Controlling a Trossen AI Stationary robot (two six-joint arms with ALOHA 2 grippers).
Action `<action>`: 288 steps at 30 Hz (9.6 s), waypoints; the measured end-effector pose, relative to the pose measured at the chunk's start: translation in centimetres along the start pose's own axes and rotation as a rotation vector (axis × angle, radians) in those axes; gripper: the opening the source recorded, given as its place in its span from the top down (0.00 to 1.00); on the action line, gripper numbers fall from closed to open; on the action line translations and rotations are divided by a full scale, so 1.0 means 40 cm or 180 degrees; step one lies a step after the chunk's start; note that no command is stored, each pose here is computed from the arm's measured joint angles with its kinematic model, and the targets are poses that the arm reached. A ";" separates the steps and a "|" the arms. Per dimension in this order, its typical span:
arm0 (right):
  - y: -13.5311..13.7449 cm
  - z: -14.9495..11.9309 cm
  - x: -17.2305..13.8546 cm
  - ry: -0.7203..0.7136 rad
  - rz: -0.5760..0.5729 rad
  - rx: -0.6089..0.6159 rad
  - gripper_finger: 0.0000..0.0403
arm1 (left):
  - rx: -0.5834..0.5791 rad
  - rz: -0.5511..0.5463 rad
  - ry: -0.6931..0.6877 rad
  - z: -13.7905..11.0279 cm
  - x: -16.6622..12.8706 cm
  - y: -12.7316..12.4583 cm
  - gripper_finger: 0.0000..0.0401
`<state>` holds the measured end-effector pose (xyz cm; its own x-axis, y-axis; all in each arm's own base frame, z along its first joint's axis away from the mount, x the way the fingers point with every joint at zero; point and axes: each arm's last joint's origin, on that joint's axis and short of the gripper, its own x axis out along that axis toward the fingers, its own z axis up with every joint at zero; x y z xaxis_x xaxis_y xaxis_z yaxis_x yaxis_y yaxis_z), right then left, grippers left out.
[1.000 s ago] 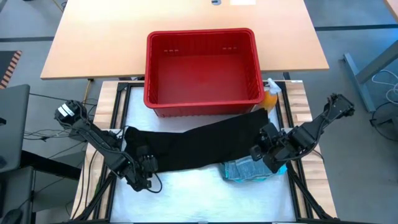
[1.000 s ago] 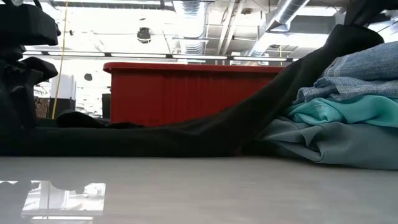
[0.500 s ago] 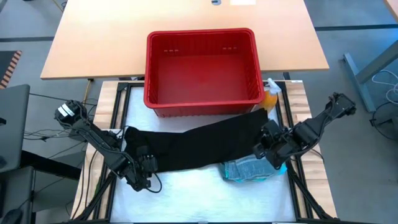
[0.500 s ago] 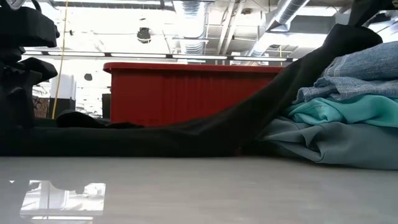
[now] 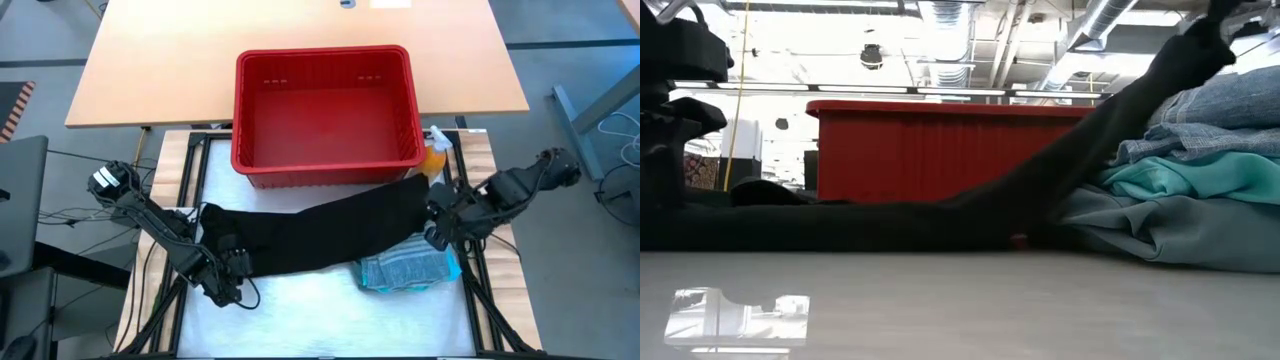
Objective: Fold Laundry from Bin
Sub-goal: Fold the black shirt
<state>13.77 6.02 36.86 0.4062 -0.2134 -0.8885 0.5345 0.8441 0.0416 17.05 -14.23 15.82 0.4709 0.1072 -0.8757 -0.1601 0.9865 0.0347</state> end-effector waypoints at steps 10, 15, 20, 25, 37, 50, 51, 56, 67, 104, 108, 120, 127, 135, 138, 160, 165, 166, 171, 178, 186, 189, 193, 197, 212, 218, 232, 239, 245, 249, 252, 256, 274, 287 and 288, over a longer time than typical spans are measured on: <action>0.011 0.064 -0.018 0.0191 0.0127 -0.1443 0.97 | -0.0207 0.0008 0.0214 -0.013 -0.002 0.004 0.70; 0.015 0.072 -0.008 0.0347 0.0302 -0.2124 0.97 | -0.0294 0.0170 0.0351 -0.024 -0.003 0.017 0.70; -0.001 0.089 0.000 0.0306 0.0215 -0.2731 0.97 | -0.0276 0.0263 0.0459 -0.033 -0.003 0.026 0.70; -0.029 0.114 0.010 0.0277 -0.0046 -0.3253 0.97 | -0.0511 0.0282 0.0592 -0.064 0.020 0.044 0.70; -0.084 0.071 0.050 0.0776 0.0849 -0.2417 0.97 | -0.0775 0.0314 0.0729 -0.092 0.030 0.054 0.70; -0.082 -0.081 0.069 0.1592 0.1525 -0.1632 0.96 | -0.0615 0.0234 0.0863 -0.095 0.030 0.053 0.70; -0.082 -0.089 0.066 0.1601 0.1519 -0.1624 0.96 | -0.0616 0.0235 0.0863 -0.095 0.030 0.053 0.70; -0.082 -0.104 0.056 0.1543 0.1378 -0.1543 0.96 | -0.0615 0.0236 0.0874 -0.095 0.030 0.054 0.70; -0.093 -0.087 0.045 0.1450 0.1061 -0.0775 0.71 | -0.0635 0.0222 0.0913 -0.096 0.030 0.053 0.70; -0.051 -0.145 0.069 0.0784 0.0764 0.2264 0.39 | 0.0227 0.0306 0.0480 0.085 -0.059 0.035 0.54; -0.045 -0.155 0.084 0.0510 0.0814 0.2338 0.39 | 0.0196 0.0280 0.0403 0.101 -0.053 0.041 0.54; -0.030 -0.148 0.101 0.0071 0.0593 0.2375 0.56 | 0.0082 0.0192 -0.0728 0.254 0.018 0.081 0.54; -0.009 -0.139 0.118 -0.0019 0.0478 0.2216 0.94 | -0.0304 -0.0190 -0.1176 0.349 0.175 0.111 0.54; -0.016 -0.091 0.023 -0.0257 0.0986 0.2206 0.94 | -0.0288 -0.0526 -0.1044 0.432 0.363 0.077 0.54; -0.013 -0.056 -0.042 -0.0431 0.1308 0.1966 0.95 | -0.0062 -0.0697 -0.1000 0.477 0.393 0.049 0.54; 0.229 0.331 0.037 -0.1140 0.1471 0.0347 0.94 | 0.0246 0.0641 -0.0575 0.386 -0.273 0.239 0.54; 0.271 0.499 0.168 -0.1350 0.1888 0.0043 0.94 | -0.0738 0.0189 -0.1509 0.231 -0.465 0.325 0.54; 0.285 0.532 0.201 -0.1389 0.2055 -0.0012 0.94 | -0.0891 0.0104 -0.1670 0.200 -0.491 0.341 0.54; 0.392 0.658 0.407 -0.1359 0.2911 -0.0249 0.94 | -0.1457 -0.0209 -0.2305 0.080 -0.554 0.400 0.54; 0.551 0.695 0.695 -0.0931 0.4032 -0.0083 0.88 | -0.1332 -0.0101 -0.2502 0.033 -0.558 0.422 0.54; 0.550 0.671 0.776 -0.0631 0.4321 0.0202 0.68 | -0.0947 0.0252 -0.2401 0.056 -0.541 0.412 0.54; 0.545 0.678 0.750 -0.0651 0.4285 0.0158 0.61 | -0.0867 0.0349 -0.2346 0.066 -0.533 0.407 0.54; 0.500 0.699 0.699 -0.0640 0.3842 0.0135 0.57 | -0.0796 0.0361 -0.2241 0.083 -0.519 0.396 0.54; 0.426 0.703 0.631 -0.0537 0.2958 0.0122 0.58 | -0.0760 0.0353 -0.2173 0.094 -0.510 0.389 0.54; 0.403 0.468 0.291 0.0181 0.1002 -0.0875 0.60 | -0.0258 -0.0941 -0.0954 0.173 -0.291 0.250 0.54; 0.455 0.370 0.406 0.0405 0.1327 -0.0834 0.60 | 0.0762 -0.1287 -0.1078 0.254 -0.177 0.147 0.54; 0.447 0.175 0.327 -0.0105 0.1540 -0.0147 0.60 | 0.2312 -0.0914 -0.0063 0.355 0.036 0.061 0.54; 0.460 0.127 0.305 -0.0150 0.1481 -0.0127 0.60 | 0.2065 -0.1329 0.0796 0.360 0.089 0.088 0.56; 0.451 0.141 0.311 -0.0244 0.1418 -0.0142 0.60 | 0.2031 -0.1239 0.1162 0.353 0.057 0.107 0.79; 0.441 0.162 0.318 -0.0307 0.1403 -0.0113 0.60 | 0.1879 -0.1185 0.1695 0.327 0.043 0.133 0.97; 0.433 0.174 0.323 -0.0328 0.1385 -0.0072 0.60 | 0.1830 -0.1122 0.2168 0.300 0.028 0.152 0.98; 0.431 0.179 0.324 -0.0360 0.1394 -0.0100 0.60 | 0.1827 -0.1067 0.2563 0.276 0.009 0.172 0.99; 0.434 0.178 0.323 -0.0368 0.1416 -0.0114 0.60 | 0.1863 -0.0453 0.3091 0.257 -0.023 0.206 0.62; 0.436 0.162 0.321 -0.0262 0.1372 -0.0175 0.60 | 0.1236 -0.0407 0.2676 0.259 -0.109 0.235 0.60; 0.435 0.161 0.321 -0.0249 0.1363 -0.0179 0.60 | 0.1097 -0.0362 0.2610 0.258 -0.123 0.241 0.60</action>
<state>33.08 14.80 29.11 0.6384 0.1270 -0.7591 0.2652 0.8896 0.3719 22.13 -3.96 25.43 -0.3208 0.0147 -0.9470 0.1813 0.9823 -0.0462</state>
